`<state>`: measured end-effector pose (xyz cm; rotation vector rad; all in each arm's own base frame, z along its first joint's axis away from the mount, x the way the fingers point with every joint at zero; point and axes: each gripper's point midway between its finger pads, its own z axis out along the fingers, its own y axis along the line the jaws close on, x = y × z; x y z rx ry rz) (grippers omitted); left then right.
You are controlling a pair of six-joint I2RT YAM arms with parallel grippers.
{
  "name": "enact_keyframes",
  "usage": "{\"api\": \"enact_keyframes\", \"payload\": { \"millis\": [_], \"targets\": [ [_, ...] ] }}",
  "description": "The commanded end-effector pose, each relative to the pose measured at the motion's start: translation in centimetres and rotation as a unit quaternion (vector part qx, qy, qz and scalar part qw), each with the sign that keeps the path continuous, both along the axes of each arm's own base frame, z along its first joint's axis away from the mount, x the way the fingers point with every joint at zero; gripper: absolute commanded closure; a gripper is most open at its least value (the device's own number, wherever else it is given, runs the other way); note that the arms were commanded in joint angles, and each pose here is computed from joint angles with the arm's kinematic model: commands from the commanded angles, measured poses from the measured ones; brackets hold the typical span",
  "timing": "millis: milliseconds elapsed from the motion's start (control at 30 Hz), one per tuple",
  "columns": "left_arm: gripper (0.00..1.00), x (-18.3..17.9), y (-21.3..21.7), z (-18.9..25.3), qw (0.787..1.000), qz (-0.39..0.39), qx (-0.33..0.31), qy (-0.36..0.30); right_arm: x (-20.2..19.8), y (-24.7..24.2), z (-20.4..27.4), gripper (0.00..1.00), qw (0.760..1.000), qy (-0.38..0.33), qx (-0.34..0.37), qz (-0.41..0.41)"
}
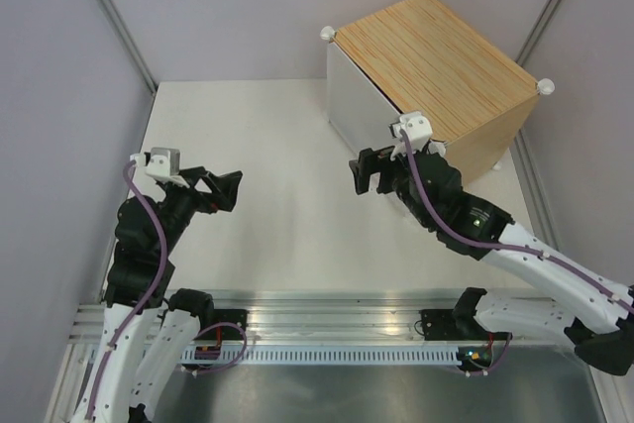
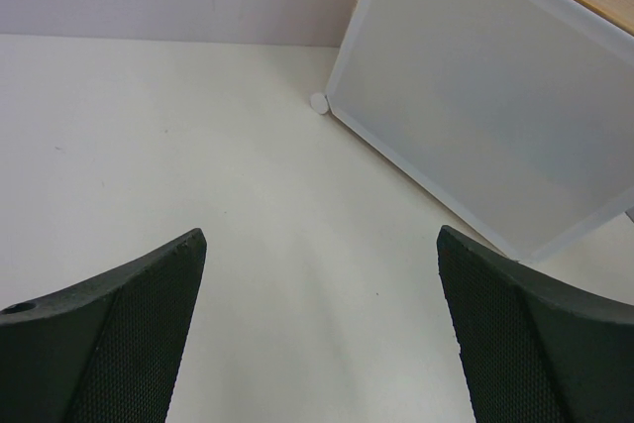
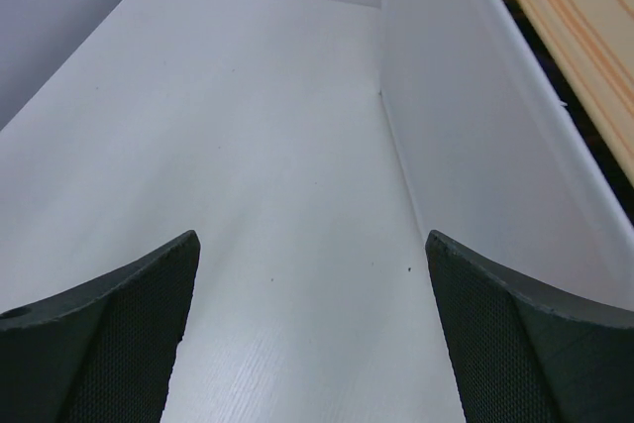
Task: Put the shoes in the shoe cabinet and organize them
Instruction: Reset both arms
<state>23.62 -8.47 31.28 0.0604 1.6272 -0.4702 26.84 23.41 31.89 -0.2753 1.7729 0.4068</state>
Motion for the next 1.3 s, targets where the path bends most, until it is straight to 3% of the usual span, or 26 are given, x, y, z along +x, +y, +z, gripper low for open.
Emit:
{"api": "enact_keyframes", "payload": {
  "millis": [0, 200, 433, 1033, 1267],
  "targets": [
    [0.01, 0.3, 0.6, 0.8, 0.999, 0.014, 0.016, -0.028, -0.9, -3.1, 4.1, 0.02, 0.995, -0.061, 0.063, -0.035],
    [0.0, 0.7, 0.3, 0.2, 1.0, 0.008, 0.015, -0.013, -1.9, -6.4, 1.1, 0.02, 0.995, -0.056, 0.042, -0.073],
    [0.0, 0.7, 0.4, 0.1, 1.0, 0.01, 0.014, -0.011, -1.2, -9.3, -1.5, 0.02, 0.984, -0.024, 0.024, -0.175],
    [0.0, 1.0, 0.6, -0.5, 1.0, 0.018, 0.019, -0.002, -1.0, -10.4, -3.0, 0.02, 0.977, -0.015, 0.013, -0.21],
    [0.01, 0.7, 2.4, -0.1, 0.997, 0.06, 0.037, -0.014, -0.8, -10.5, -3.5, 0.02, 0.976, -0.008, 0.004, -0.22]
  ]
}}
